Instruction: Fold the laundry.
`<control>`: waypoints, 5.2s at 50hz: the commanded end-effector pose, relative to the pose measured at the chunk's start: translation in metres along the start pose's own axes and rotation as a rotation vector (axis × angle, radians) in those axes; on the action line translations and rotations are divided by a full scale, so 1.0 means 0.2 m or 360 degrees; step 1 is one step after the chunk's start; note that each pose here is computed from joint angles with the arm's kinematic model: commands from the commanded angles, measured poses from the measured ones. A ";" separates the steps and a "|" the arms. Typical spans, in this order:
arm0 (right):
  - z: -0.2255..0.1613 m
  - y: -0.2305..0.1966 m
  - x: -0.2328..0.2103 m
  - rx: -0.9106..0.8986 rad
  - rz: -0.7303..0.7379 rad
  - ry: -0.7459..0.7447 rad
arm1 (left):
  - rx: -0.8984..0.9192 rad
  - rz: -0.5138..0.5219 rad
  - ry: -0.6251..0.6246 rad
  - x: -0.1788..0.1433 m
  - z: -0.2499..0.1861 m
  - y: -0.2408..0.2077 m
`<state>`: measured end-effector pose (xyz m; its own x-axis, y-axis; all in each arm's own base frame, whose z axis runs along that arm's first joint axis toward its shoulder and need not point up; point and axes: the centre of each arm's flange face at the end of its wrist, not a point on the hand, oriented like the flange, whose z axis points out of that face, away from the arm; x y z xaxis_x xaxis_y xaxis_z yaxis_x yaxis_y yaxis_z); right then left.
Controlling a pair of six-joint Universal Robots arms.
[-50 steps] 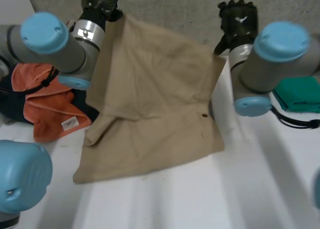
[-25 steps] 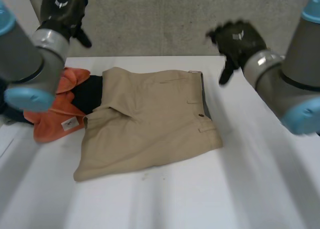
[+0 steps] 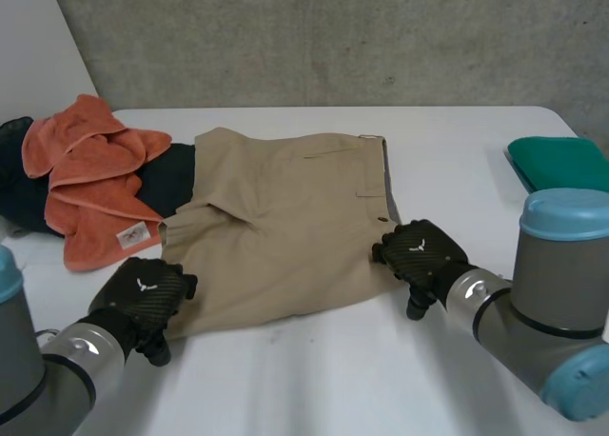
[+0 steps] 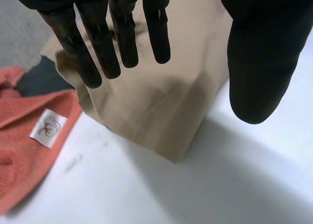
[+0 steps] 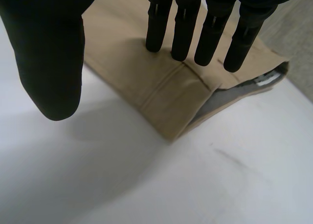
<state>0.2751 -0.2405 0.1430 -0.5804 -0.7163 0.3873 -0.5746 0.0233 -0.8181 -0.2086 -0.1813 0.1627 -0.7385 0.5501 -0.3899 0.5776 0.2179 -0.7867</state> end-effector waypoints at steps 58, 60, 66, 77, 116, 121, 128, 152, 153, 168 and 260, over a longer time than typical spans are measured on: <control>-0.62 -0.31 0.13 -0.0369 -0.0306 0.0023 | 0.0168 0.0134 0.0262 0.13 -0.33 -0.30; -0.71 -0.25 0.07 -0.0480 -0.0442 -0.0079 | 0.0026 0.0172 0.0424 0.21 -0.41 -0.24; -0.75 -0.13 0.00 -0.0573 -0.0541 -0.0174 | -0.0098 0.0209 0.0585 0.28 -0.44 -0.16; -0.41 -0.22 0.25 -0.0249 -0.0265 0.0218 | 0.0369 0.0177 0.0301 0.20 0.01 -0.43; 0.10 -0.38 0.62 0.0220 -0.0270 0.1024 | 0.0939 0.0219 -0.0185 0.02 0.79 -0.89; -0.03 -0.20 0.48 -0.0159 -0.0029 0.0694 | 0.0867 0.0187 -0.0119 0.02 0.60 -0.85; -0.11 0.03 0.30 -0.0302 0.0375 0.0310 | 0.0755 0.0103 -0.0002 0.08 0.48 -0.72; -0.16 0.07 0.57 -0.0209 -0.0430 0.0976 | 0.0863 0.0071 0.0058 0.15 0.32 -0.81; -0.15 0.05 0.57 -0.0181 -0.0475 0.0979 | 0.0874 0.0070 0.0053 0.15 0.30 -0.82; 0.06 -0.15 -0.44 0.0773 -0.1218 -0.0093 | 0.0870 0.0012 0.0016 0.10 0.29 -0.82; 0.25 -0.11 -0.10 0.0571 -0.0009 0.0470 | 0.1083 -0.0121 0.0990 0.25 0.14 -1.15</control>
<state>0.3272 -0.2315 0.1086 -0.6908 -0.5507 0.4685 -0.4267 -0.2127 -0.8790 -0.3880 -0.2271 0.3083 -0.3329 0.9311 -0.1490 0.0638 -0.1354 -0.9887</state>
